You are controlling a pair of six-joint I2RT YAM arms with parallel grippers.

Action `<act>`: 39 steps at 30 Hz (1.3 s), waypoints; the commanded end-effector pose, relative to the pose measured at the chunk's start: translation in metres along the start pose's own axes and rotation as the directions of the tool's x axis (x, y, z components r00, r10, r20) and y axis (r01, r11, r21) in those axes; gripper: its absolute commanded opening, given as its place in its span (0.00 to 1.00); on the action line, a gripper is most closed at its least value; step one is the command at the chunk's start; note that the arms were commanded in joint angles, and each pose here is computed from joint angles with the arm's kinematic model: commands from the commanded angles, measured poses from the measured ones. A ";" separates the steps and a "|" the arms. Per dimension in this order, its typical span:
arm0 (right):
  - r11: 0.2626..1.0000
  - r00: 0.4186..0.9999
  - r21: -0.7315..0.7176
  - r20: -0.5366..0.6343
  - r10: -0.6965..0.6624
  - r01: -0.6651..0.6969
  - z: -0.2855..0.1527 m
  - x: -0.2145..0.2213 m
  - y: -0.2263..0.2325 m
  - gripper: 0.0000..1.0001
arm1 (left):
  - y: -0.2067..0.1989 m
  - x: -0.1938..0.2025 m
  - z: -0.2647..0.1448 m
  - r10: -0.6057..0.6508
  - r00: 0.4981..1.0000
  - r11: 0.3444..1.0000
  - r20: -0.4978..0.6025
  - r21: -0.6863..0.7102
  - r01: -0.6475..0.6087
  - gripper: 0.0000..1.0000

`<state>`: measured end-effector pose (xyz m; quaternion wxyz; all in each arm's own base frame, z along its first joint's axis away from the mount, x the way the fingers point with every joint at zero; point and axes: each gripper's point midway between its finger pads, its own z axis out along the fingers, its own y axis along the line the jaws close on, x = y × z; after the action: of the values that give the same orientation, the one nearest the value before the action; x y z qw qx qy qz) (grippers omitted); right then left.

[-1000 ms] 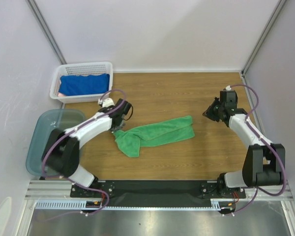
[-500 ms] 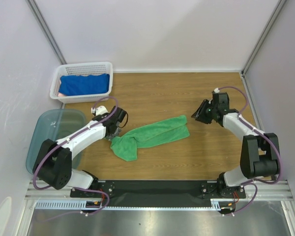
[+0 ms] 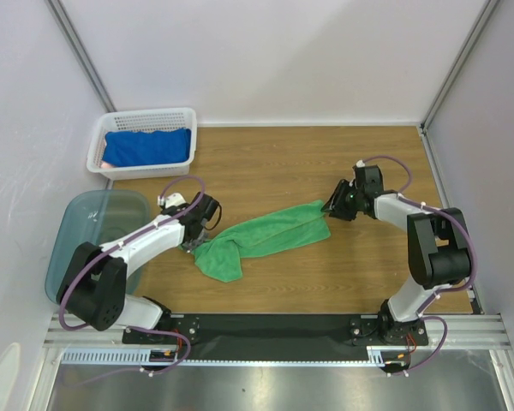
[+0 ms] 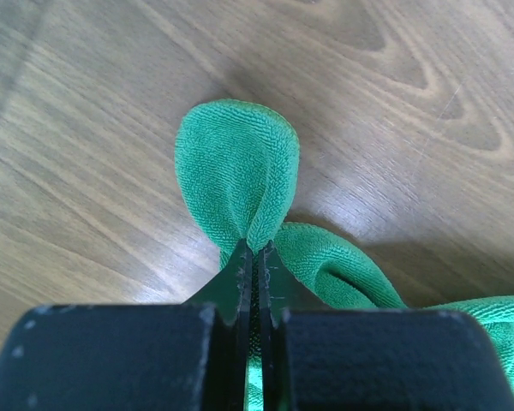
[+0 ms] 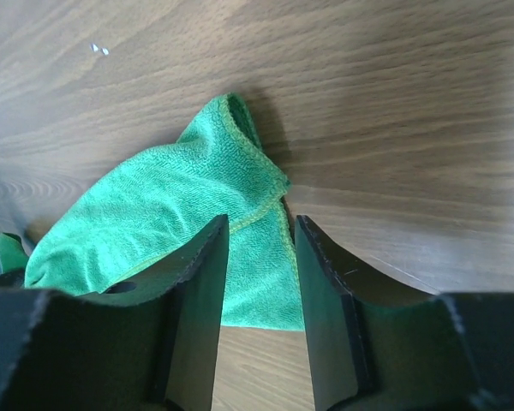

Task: Fold and stack the towels
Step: Flatten out the crumpled towel

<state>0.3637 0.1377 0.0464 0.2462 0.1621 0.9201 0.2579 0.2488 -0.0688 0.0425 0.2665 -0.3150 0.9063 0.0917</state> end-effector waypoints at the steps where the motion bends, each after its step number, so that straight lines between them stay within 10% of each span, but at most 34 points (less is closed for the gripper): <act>1: 0.999 0.999 -0.044 0.024 -0.021 0.022 0.006 -0.005 0.014 0.43 | -0.003 -0.005 -0.002 -0.040 0.999 0.999 0.011 0.030 0.039 0.00; 12: 1.000 1.000 -0.022 0.012 -0.008 0.008 0.023 0.000 0.009 0.41 | 0.000 -0.005 -0.002 -0.026 1.000 0.999 0.010 0.028 0.026 0.00; 22: 1.000 0.998 0.007 0.068 -0.011 0.011 0.014 -0.014 0.011 0.00 | 0.006 -0.004 -0.003 -0.033 0.999 0.999 0.011 0.019 0.033 0.03; 39: 0.999 0.977 0.046 0.210 -0.036 0.027 -0.041 -0.043 0.019 0.00 | 0.017 -0.023 -0.027 -0.169 0.983 0.984 0.075 0.074 0.163 0.56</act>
<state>0.3746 0.1313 0.0804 0.3105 0.1764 0.9047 0.2322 0.2418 -0.0613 0.0721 0.3062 -0.3510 0.8836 0.0481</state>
